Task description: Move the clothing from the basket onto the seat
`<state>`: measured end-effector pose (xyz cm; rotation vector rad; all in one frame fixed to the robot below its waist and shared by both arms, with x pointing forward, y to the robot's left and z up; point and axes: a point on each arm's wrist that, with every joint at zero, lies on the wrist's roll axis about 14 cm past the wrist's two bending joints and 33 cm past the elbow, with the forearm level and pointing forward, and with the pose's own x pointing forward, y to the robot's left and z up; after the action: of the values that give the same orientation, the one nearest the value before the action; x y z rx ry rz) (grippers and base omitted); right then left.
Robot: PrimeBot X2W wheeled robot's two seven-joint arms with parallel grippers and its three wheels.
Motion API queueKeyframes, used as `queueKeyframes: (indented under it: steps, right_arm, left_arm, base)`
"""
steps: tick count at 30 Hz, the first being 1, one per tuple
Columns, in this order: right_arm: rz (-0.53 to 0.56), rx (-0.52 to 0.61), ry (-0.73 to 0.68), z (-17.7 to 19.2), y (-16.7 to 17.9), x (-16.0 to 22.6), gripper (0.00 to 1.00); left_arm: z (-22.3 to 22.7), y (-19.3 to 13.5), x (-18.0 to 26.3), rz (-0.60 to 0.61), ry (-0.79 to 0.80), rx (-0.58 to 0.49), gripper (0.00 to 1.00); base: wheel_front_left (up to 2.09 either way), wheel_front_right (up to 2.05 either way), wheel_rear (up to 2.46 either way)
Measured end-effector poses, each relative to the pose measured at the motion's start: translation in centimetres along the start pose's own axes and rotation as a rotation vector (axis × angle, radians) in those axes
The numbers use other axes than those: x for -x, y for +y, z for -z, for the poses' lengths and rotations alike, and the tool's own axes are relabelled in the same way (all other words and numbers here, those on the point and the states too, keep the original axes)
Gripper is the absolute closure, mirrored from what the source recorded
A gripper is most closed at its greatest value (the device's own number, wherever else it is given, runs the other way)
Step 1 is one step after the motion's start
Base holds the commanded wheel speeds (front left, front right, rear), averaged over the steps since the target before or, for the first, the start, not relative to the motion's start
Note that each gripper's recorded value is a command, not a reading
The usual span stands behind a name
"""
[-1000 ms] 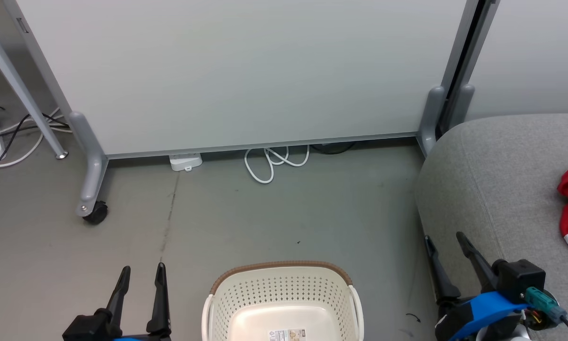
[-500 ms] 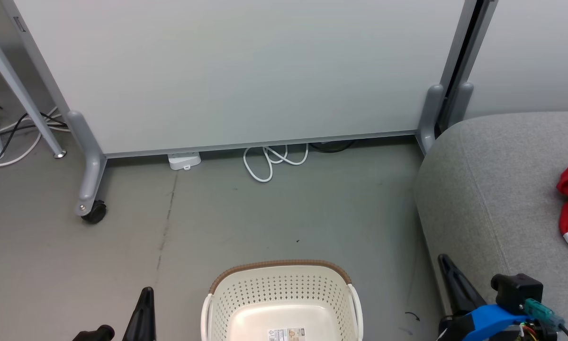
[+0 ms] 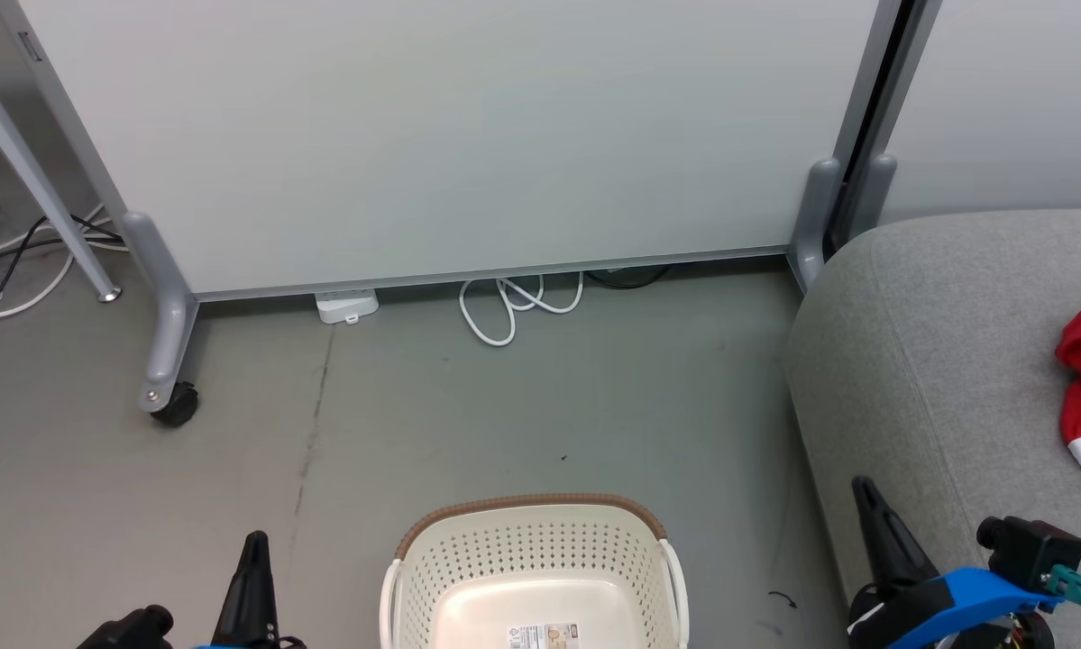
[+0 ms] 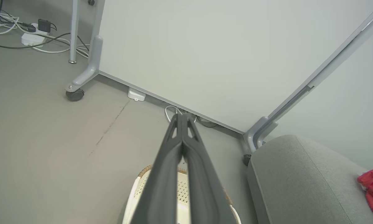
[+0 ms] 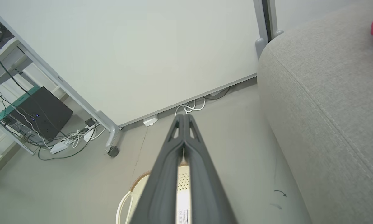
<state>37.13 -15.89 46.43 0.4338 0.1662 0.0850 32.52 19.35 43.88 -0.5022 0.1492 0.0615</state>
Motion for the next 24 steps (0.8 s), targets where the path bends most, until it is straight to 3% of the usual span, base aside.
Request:
queueKeyframes:
  steps: [24]
  right_arm:
    - [0.027, -0.360, -0.041, -1.3, -0.9, -0.2, 1.00]
  left_arm:
    - [-1.8, -0.1, -1.6, -0.017, -0.025, 0.336, 1.00]
  base:
    - [0.00, 0.00, 0.00]
